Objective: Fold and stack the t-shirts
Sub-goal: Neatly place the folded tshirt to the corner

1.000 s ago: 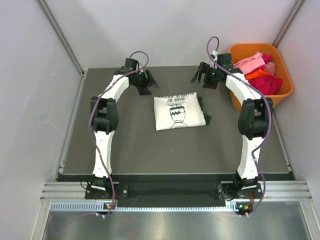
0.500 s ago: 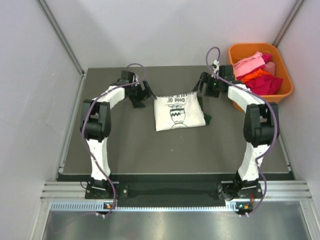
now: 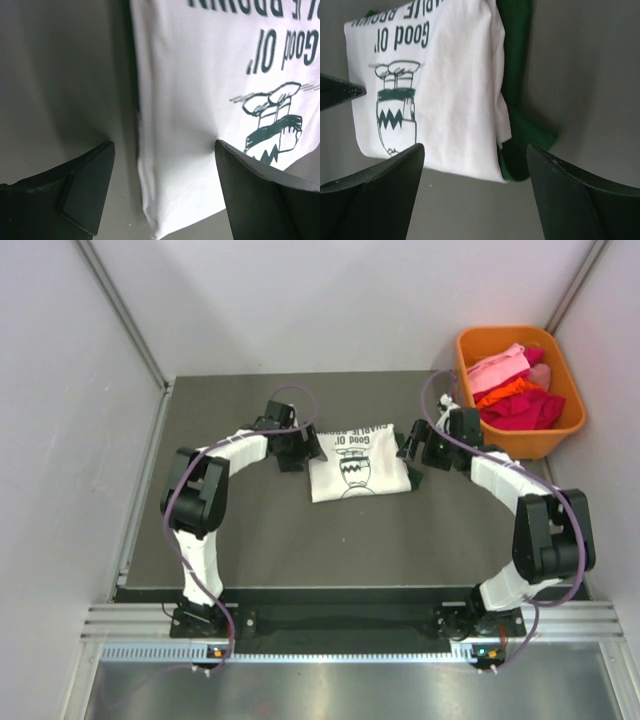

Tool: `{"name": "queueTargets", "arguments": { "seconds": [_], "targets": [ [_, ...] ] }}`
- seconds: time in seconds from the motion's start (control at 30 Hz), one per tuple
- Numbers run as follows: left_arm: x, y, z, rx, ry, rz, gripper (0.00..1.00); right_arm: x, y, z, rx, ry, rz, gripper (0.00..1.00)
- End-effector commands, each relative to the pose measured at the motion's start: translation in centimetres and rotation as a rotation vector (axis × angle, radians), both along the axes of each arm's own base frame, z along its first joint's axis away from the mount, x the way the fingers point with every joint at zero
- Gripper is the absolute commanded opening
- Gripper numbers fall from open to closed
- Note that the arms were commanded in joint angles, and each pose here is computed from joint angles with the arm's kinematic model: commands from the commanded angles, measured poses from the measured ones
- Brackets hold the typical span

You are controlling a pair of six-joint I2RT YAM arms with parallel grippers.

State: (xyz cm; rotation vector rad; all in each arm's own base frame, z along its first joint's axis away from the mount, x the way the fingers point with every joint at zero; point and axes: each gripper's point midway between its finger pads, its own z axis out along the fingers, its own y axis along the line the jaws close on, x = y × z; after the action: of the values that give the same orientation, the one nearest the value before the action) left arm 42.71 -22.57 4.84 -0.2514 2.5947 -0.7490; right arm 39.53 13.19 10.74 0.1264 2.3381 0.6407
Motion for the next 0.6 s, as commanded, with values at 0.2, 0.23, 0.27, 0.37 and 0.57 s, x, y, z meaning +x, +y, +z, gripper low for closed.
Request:
{"name": "queueTargets", "arguments": {
  "seconds": [0.2,0.23,0.27,0.37,0.57],
  "targets": [
    [0.6,-0.7,-0.8,0.044,-0.019,0.025,0.66,-0.8,0.5,2.0,0.036,-0.146,0.017,0.84],
    [0.5,-0.6,-0.8,0.051,-0.020,0.034,0.63,-0.9,0.7,1.9,0.040,-0.140,0.022,0.84],
    [0.3,-0.4,-0.8,0.055,-0.019,0.037,0.63,-0.8,0.7,1.7,0.041,-0.136,0.024,0.84],
    [-0.4,-0.3,-0.7,0.056,-0.013,0.033,0.68,-0.8,0.8,1.4,0.045,-0.131,0.028,0.84],
    [-1.8,-0.1,-0.5,0.027,-0.022,0.024,0.75,-0.9,1.1,0.7,0.053,-0.113,0.037,0.84]
  ]
}}
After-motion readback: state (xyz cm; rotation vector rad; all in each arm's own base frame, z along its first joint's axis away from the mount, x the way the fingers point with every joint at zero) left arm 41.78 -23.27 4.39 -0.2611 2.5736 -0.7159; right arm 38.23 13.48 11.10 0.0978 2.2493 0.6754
